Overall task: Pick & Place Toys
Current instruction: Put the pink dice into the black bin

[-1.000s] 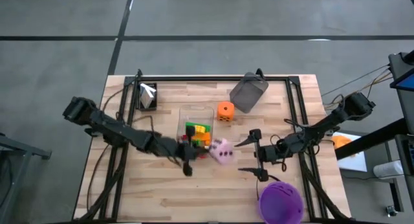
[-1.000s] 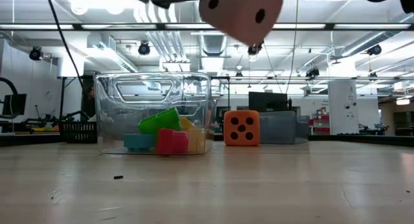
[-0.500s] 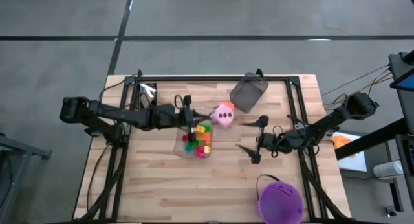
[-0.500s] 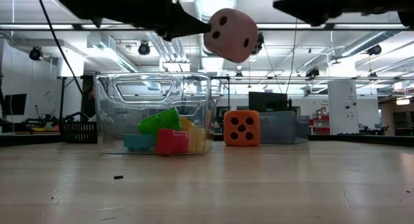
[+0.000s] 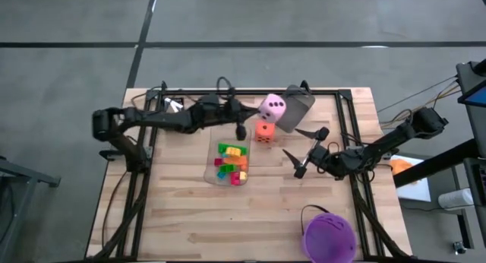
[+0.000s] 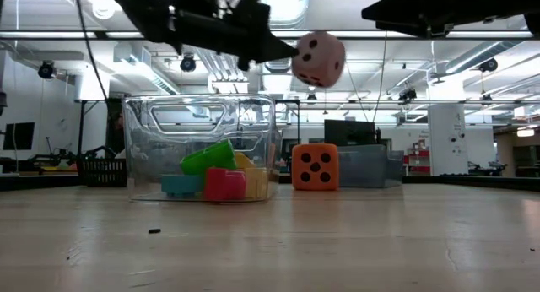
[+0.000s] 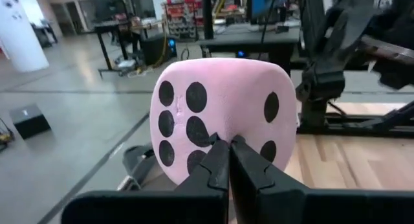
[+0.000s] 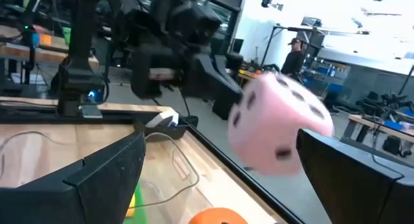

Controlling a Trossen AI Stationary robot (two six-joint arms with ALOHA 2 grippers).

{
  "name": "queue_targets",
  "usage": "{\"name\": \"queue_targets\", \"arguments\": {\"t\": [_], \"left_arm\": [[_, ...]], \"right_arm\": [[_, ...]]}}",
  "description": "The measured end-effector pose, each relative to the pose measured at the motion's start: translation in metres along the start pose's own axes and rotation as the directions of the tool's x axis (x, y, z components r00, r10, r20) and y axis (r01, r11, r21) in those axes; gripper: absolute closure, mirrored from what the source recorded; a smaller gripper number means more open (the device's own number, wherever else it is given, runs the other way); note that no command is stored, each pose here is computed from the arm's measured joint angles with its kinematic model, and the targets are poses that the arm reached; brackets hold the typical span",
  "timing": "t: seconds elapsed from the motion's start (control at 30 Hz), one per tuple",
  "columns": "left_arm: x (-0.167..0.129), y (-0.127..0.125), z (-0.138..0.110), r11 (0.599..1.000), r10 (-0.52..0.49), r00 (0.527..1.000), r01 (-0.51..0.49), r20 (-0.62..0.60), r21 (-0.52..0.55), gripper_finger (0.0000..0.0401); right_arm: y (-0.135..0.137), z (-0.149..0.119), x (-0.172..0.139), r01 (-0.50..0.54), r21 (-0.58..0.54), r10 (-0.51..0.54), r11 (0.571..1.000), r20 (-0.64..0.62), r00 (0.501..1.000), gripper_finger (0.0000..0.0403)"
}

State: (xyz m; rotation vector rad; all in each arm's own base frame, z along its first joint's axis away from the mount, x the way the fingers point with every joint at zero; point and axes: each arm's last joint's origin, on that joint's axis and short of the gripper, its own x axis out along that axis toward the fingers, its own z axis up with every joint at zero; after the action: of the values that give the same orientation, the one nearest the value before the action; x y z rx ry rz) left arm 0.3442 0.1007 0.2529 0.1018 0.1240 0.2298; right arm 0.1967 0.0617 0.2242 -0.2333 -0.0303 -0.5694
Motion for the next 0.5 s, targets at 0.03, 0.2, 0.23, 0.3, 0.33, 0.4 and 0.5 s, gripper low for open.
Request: {"name": "queue_targets", "arguments": {"t": [0.03, 0.2, 0.23, 0.3, 0.33, 0.4, 0.5], "left_arm": [[0.008, 0.002, -0.003, 1.0, 0.001, 1.0, -0.001, -0.013, -0.006, 0.04], [0.051, 0.019, -0.009, 0.999, 0.031, 0.997, -0.034, -0.069, -0.042, 0.04], [0.059, 0.023, -0.012, 0.997, 0.037, 0.995, -0.042, -0.094, -0.06, 0.04], [0.074, 0.032, -0.017, 0.993, 0.05, 0.99, -0.063, -0.134, -0.096, 0.04], [0.081, 0.036, -0.02, 0.991, 0.054, 0.986, -0.072, -0.155, -0.113, 0.04], [0.093, 0.044, -0.025, 0.986, 0.064, 0.98, -0.091, -0.188, -0.142, 0.0401], [0.109, 0.053, -0.029, 0.981, 0.073, 0.972, -0.111, -0.223, -0.161, 0.0401]], "right_arm": [[0.0, 0.0, 0.0, 0.001, 0.002, -0.001, 1.0, 0.0, 1.0, 0.0005], [0.002, 0.0, -0.002, -0.004, -0.003, 0.004, 1.0, -0.005, 1.0, 0.0004], [0.002, 0.0, -0.003, -0.01, -0.002, 0.01, 1.0, -0.003, 1.0, 0.0004], [0.003, 0.001, -0.005, -0.015, 0.0, 0.015, 1.0, -0.001, 1.0, 0.0005], [0.003, 0.002, -0.006, -0.015, 0.0, 0.015, 1.0, -0.001, 1.0, 0.0005], [0.004, 0.003, -0.008, -0.022, -0.001, 0.022, 1.0, 0.002, 1.0, 0.0005], [0.005, 0.004, -0.011, -0.029, -0.003, 0.029, 1.0, 0.007, 1.0, 0.0004]]}}
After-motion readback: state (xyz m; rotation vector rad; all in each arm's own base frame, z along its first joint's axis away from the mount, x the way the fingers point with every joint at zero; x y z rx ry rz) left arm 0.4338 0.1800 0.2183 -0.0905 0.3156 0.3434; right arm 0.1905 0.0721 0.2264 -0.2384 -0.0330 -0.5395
